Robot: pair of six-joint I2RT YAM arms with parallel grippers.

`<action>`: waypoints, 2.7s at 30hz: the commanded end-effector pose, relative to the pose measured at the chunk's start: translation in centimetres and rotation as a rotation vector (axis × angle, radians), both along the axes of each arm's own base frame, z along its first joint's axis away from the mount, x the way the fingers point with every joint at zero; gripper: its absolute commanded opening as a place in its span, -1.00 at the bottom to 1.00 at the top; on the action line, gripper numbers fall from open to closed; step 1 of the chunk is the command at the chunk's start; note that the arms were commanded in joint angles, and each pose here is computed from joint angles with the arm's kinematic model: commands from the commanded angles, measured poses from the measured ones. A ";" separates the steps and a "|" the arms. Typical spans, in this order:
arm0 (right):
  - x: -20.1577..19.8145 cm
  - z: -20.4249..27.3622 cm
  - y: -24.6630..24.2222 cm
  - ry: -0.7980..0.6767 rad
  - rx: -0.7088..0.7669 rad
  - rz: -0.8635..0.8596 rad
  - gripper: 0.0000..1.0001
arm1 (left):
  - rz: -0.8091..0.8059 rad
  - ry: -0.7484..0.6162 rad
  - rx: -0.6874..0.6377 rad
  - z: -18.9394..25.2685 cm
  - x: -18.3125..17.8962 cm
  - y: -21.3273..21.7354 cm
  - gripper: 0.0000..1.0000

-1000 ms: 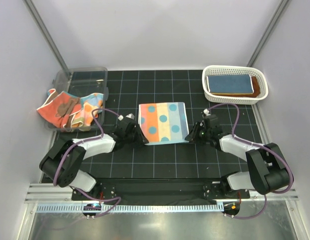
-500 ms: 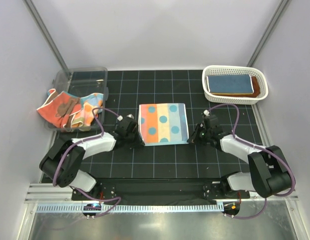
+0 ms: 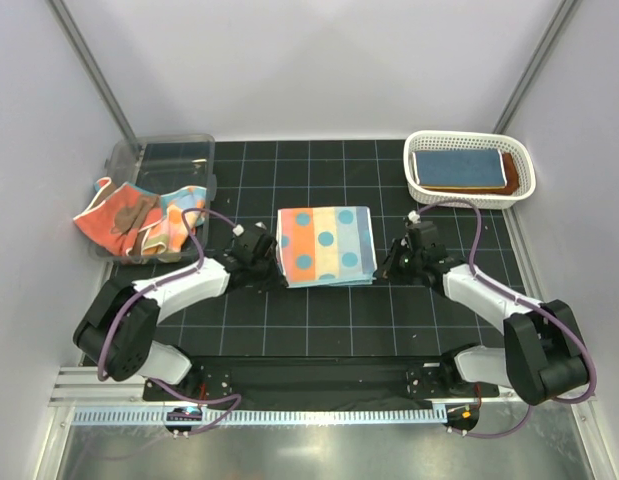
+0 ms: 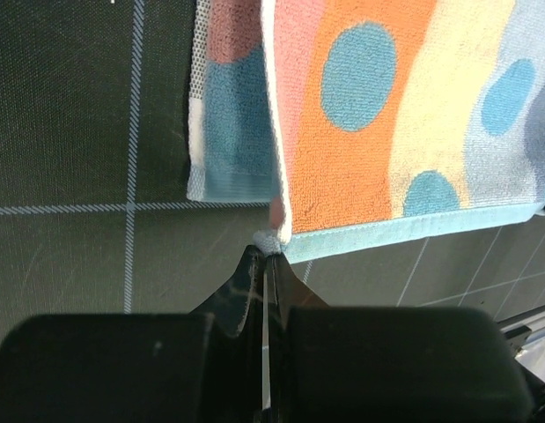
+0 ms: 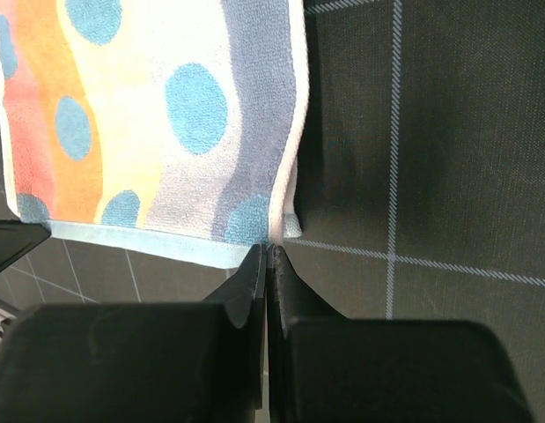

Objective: Fold and stack the towels
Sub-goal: Fold the towel

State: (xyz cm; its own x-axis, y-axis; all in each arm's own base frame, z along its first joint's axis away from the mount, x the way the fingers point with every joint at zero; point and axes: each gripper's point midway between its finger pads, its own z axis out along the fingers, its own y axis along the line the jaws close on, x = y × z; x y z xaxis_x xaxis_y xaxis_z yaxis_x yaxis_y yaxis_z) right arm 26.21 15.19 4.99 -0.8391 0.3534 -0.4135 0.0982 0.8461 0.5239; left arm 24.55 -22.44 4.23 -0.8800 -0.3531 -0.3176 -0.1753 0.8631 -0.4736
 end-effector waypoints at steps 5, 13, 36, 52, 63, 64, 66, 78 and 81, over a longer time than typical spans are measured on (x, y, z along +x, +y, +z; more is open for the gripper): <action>7.9 8.0 2.0 -0.186 0.039 -0.034 -0.98 | 0.028 -0.124 -0.099 7.7 6.4 -1.0 -1.00; 22.9 19.3 6.6 -0.494 0.111 0.004 -0.98 | -0.001 -0.409 -0.244 18.1 22.0 -1.6 -1.00; 25.3 12.2 5.6 -0.359 0.057 0.133 -0.98 | -0.090 -0.409 -0.235 12.9 25.6 -0.1 -1.00; 10.1 4.1 2.7 0.008 0.012 0.177 -0.98 | -0.131 -0.026 -0.258 5.3 11.0 0.9 -1.00; 4.6 0.8 1.8 0.112 -0.022 0.187 -0.98 | -0.167 0.052 -0.191 3.0 4.6 -0.2 -1.00; 4.4 0.7 1.9 0.113 -0.021 0.188 -0.98 | -0.160 0.066 -0.162 2.2 4.1 0.2 -1.00; 3.9 0.7 2.2 0.100 -0.002 0.198 -0.98 | -0.155 0.070 -0.153 2.0 3.6 0.4 -1.00; 7.5 8.9 2.2 -0.030 -0.035 0.179 -0.98 | -0.073 -0.054 -0.180 10.7 7.4 -0.1 -1.00; 5.5 8.8 1.7 -0.012 -0.038 0.193 -0.98 | -0.040 -0.022 -0.166 10.7 5.4 0.8 -1.00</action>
